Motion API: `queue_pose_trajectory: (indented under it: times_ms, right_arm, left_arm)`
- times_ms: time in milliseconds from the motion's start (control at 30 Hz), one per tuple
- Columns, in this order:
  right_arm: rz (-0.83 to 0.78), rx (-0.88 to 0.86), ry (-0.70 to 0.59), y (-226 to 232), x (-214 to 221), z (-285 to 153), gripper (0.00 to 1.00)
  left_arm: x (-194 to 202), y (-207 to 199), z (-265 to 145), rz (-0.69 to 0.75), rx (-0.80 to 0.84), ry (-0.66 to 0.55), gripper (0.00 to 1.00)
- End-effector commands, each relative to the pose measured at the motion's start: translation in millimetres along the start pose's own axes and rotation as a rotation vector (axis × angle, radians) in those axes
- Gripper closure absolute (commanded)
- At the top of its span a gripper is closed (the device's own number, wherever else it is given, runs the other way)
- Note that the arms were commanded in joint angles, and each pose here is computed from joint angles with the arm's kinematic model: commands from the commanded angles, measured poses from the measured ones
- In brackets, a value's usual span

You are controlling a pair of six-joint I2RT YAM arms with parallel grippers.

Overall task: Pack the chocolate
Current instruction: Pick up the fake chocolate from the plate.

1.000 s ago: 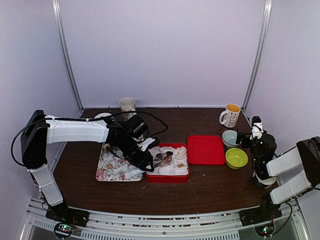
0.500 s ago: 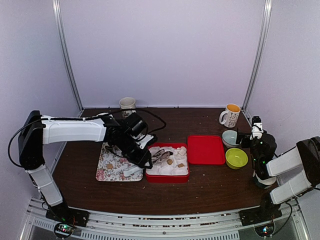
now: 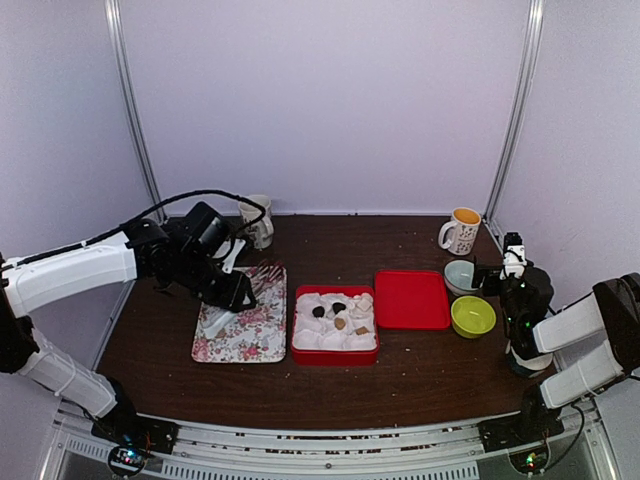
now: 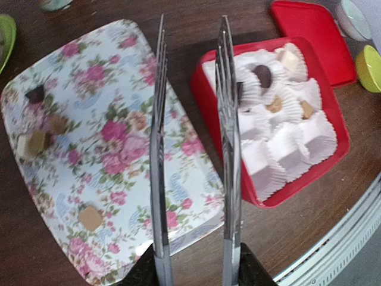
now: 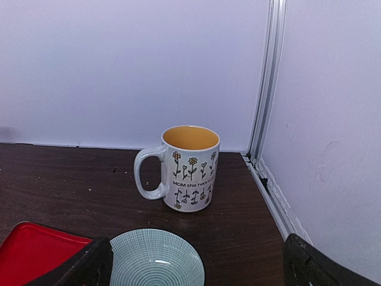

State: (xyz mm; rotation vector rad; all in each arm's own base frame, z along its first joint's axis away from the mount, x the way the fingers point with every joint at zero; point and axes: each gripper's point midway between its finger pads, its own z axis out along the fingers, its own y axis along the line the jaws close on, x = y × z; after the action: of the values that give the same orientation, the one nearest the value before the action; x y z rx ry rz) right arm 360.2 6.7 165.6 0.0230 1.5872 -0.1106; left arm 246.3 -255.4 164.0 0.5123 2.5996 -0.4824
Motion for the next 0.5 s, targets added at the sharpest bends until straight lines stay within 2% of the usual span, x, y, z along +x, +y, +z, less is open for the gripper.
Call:
queue_pose_trajectory:
  times_ms: [0,133,467]
  right_arm:
    - [0.009,0.002,-0.027,-1,-10,3,0.0]
    - [0.01,0.002,-0.027,-1,-10,4,0.0]
    - [0.01,0.002,-0.028,-1,-11,3,0.0]
  left_arm:
    - [10,36,-12,-0.134,-0.082,-0.019,0.59]
    - [19,57,-13,-0.196,-0.125,-0.004,0.59]
    - [37,70,-14,-0.254,-0.162,0.043,0.59]
